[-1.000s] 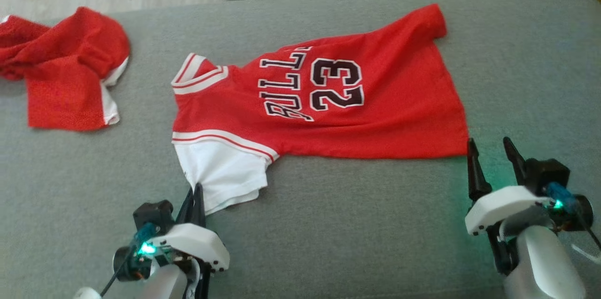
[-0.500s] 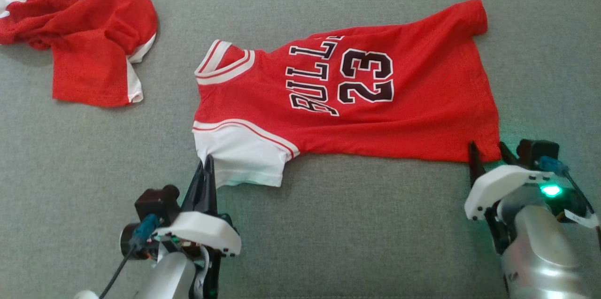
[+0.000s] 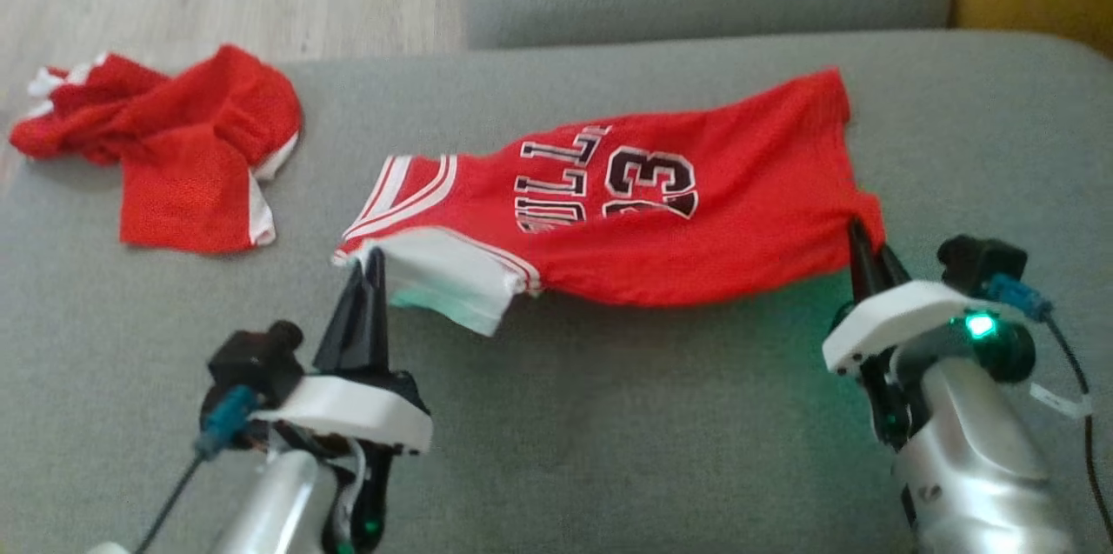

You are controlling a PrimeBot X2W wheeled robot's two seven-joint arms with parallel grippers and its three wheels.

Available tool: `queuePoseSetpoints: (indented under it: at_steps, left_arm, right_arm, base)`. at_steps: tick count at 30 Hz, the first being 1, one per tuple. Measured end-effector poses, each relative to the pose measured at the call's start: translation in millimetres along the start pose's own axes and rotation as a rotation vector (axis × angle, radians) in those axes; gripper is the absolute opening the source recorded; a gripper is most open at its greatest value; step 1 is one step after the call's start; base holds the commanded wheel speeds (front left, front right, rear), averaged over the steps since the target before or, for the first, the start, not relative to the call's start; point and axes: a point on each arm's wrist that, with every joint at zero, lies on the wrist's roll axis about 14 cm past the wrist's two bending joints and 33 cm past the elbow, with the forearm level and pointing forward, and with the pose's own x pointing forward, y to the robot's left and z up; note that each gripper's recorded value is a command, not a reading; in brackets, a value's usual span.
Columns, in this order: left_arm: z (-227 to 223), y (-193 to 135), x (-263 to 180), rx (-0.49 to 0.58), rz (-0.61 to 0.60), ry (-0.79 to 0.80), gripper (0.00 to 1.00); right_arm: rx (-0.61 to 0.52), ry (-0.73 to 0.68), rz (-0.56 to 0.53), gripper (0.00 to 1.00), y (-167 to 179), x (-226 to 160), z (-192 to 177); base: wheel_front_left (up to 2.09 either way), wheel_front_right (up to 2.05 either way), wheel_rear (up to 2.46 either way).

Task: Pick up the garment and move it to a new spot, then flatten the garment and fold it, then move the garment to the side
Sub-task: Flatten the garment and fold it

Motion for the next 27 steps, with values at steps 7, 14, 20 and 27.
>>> queuePoseSetpoints:
  at_steps: [7, 14, 20, 27]
  left_arm:
    - [106.1, -29.5, -20.5, 0.092, -0.114, -0.274, 0.0]
    - [199.2, -69.7, -56.3, 0.235, -0.23, -0.51, 0.0]
    - [258.5, -104.1, -80.2, 0.323, -0.317, -0.657, 0.0]
    - [262.6, -111.9, -59.0, 0.386, -0.35, -0.596, 0.0]
  right_arm:
    - [-0.022, -0.409, 0.08, 0.0, 24.6, -34.5, 128.4]
    - [-0.027, -0.669, 0.077, 0.0, 18.7, -107.7, 202.6]
    - [-0.091, -0.818, 0.063, 0.0, 20.6, -164.5, 252.4]
    - [-0.107, -0.731, 0.044, 0.0, 17.5, -156.2, 248.2]
  base:
    - [0.0, 0.0, 0.0]
    - [0.0, 0.0, 0.0]
    - [0.0, 0.0, 0.0]
    - [0.0, 0.0, 0.0]
